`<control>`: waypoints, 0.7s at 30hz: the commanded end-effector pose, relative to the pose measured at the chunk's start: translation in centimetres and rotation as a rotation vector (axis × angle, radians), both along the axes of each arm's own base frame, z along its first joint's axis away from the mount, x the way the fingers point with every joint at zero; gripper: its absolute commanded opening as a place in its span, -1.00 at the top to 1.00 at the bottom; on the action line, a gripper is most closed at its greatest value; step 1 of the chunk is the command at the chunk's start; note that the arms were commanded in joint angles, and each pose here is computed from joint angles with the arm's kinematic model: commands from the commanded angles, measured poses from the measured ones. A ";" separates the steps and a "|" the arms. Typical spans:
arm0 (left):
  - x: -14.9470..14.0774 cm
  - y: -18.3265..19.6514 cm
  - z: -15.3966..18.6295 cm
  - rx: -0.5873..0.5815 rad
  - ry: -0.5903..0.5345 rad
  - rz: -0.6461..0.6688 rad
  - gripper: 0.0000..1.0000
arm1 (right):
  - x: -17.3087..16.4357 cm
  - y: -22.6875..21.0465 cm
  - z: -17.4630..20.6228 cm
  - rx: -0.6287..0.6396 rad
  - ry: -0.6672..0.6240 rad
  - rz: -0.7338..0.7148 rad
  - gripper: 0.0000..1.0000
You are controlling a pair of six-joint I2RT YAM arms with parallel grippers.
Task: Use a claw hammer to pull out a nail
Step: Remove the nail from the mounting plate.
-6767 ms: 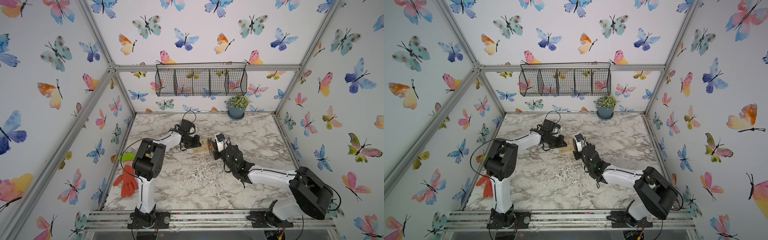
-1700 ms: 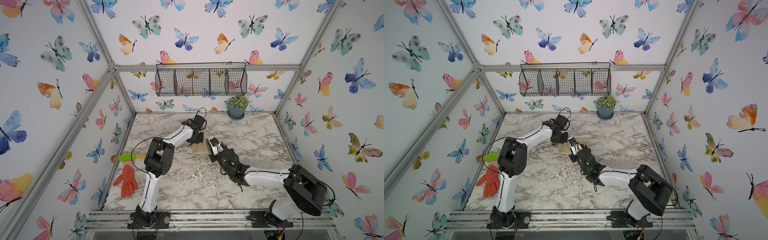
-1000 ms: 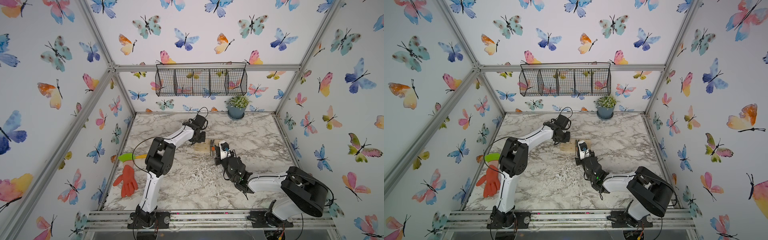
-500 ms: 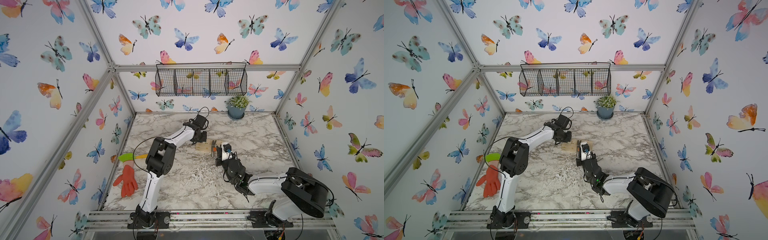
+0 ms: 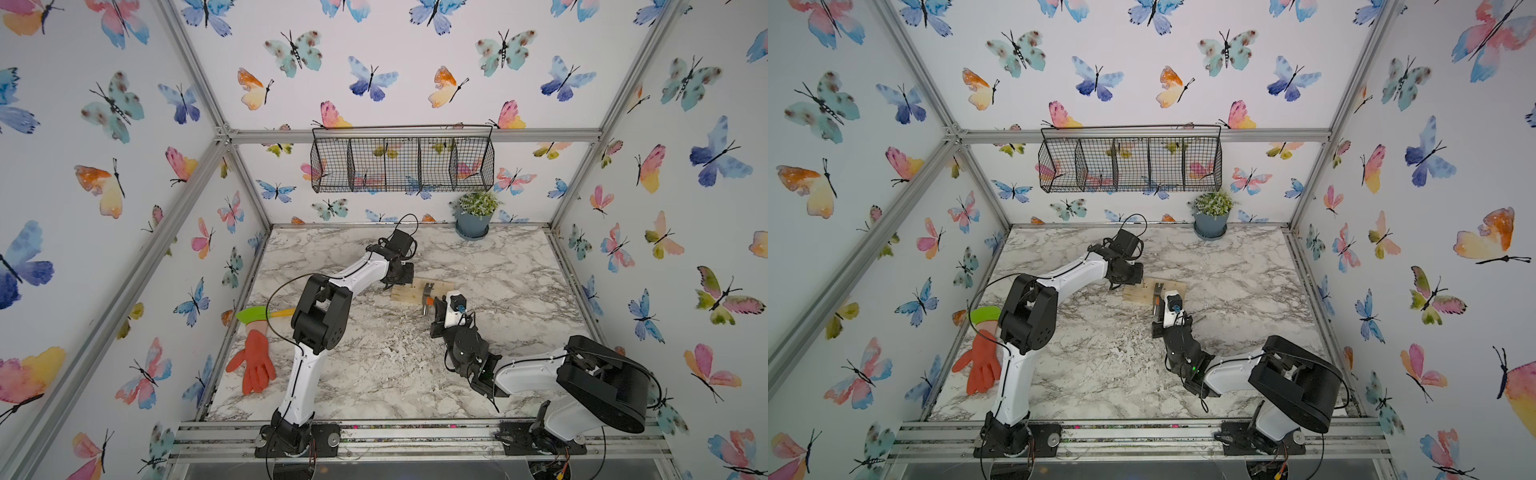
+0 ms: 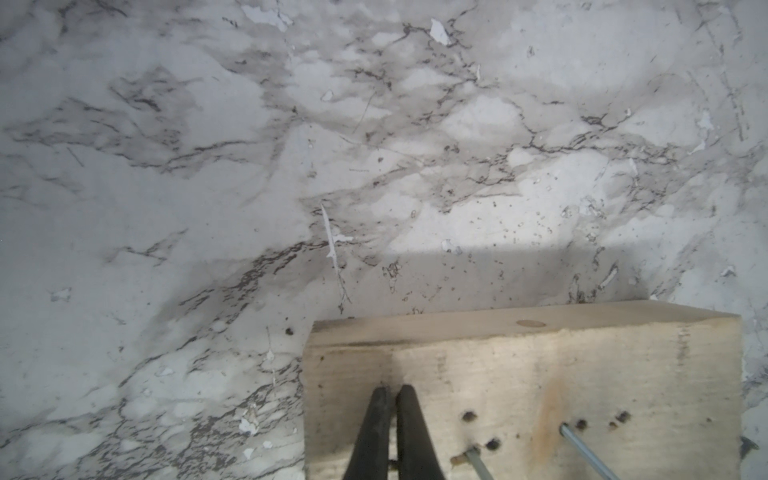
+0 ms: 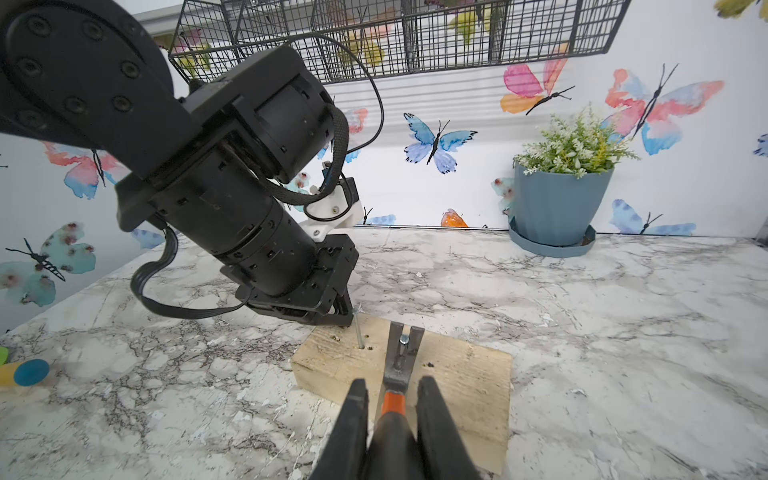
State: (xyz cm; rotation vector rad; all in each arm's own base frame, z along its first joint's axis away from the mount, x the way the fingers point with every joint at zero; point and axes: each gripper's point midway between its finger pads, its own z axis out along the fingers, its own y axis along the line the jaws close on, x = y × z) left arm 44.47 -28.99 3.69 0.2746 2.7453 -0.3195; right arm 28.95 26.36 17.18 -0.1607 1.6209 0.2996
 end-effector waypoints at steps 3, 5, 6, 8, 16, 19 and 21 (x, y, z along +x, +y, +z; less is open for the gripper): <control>-12.9 6.4 -16.0 0.289 0.514 -0.029 0.84 | -0.5 0.5 0.6 -0.138 0.000 0.030 0.94; -12.9 6.4 -16.1 0.294 0.513 -0.030 0.84 | -0.2 1.0 3.7 -0.143 -0.071 0.030 0.94; -12.9 6.5 -16.1 0.297 0.512 -0.031 0.84 | -0.1 1.3 5.5 -0.154 -0.117 0.029 0.94; -12.9 6.5 -16.2 0.299 0.514 -0.032 0.84 | 0.0 1.7 9.1 -0.158 -0.202 0.027 0.94; -12.5 6.1 -15.7 0.290 0.499 -0.033 0.85 | 1.1 1.9 13.4 -0.160 -0.284 0.013 0.94; -12.3 6.1 -15.3 0.282 0.484 -0.032 0.85 | 0.8 1.4 13.2 -0.145 -0.272 0.016 0.94; -12.0 5.8 -14.8 0.266 0.468 -0.032 0.85 | 0.6 1.1 13.1 -0.138 -0.254 0.020 0.94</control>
